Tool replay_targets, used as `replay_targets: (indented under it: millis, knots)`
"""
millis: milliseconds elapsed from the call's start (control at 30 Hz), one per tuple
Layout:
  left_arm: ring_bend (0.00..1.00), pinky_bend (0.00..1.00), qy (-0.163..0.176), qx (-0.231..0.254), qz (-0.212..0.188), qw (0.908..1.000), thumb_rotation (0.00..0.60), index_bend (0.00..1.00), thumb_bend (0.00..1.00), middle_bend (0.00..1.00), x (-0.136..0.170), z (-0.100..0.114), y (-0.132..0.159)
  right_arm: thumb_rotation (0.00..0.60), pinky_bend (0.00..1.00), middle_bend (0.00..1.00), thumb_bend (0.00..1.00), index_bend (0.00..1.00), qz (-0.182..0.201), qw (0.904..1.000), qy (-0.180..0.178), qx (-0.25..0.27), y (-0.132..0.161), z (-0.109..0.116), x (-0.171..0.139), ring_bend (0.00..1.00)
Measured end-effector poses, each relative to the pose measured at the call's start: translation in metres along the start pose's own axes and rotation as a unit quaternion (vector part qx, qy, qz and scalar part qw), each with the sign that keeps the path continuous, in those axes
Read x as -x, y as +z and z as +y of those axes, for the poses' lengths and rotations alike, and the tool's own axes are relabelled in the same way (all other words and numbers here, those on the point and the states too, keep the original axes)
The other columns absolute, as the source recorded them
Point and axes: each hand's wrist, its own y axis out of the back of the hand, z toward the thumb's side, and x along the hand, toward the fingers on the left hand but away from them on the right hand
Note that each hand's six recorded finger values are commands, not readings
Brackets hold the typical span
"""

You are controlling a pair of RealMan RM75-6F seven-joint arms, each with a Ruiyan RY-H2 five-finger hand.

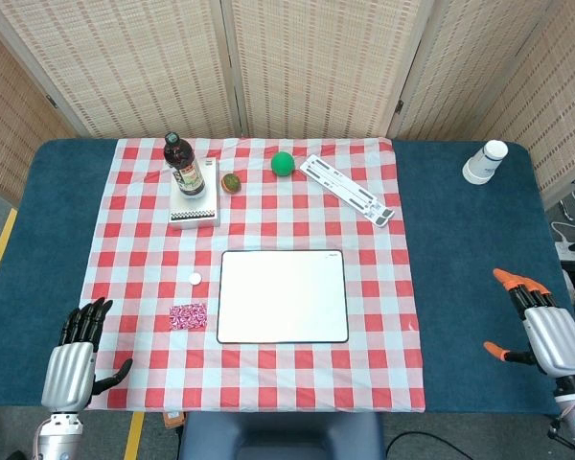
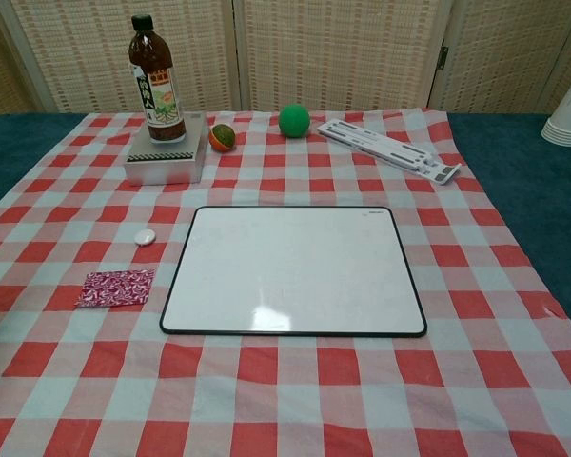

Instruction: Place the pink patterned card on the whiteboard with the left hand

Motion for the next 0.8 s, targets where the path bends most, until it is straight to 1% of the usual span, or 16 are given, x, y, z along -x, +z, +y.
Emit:
replay_targets:
  millis: [267,567,700,767,800]
  knots:
    - [0.00,0.00,0.002,0.001,0.001,1.0000,0.600,0.00,0.25,0.00,-0.001,0.001,0.000,0.600,0.12,0.09,0.00,0.05,0.000,1.0000,0.002,-0.001,0.000,-0.001,0.001,0.00]
    - [0.00,0.00,0.008,-0.002,-0.005,1.0000,0.600,0.00,0.25,0.00,-0.005,0.007,0.002,0.600,0.12,0.09,0.00,0.05,0.000,1.0000,-0.002,0.000,0.001,0.000,0.002,0.00]
    - [0.00,0.00,0.014,-0.001,-0.008,0.9999,0.600,0.00,0.25,0.00,-0.007,0.009,0.002,0.600,0.12,0.09,0.00,0.06,0.006,1.0000,-0.007,-0.001,0.004,0.001,0.003,0.00]
    - [0.00,0.02,0.019,-0.001,-0.011,0.9998,0.600,0.00,0.25,0.00,-0.008,0.011,0.002,0.600,0.12,0.09,0.00,0.06,0.010,0.9999,-0.009,-0.003,0.004,0.001,0.003,0.00]
    - [0.00,0.04,0.021,-0.003,-0.013,0.9997,0.600,0.00,0.25,0.00,-0.008,0.011,0.003,0.600,0.12,0.09,0.00,0.06,0.011,0.9999,-0.008,-0.003,0.004,0.000,0.003,0.00]
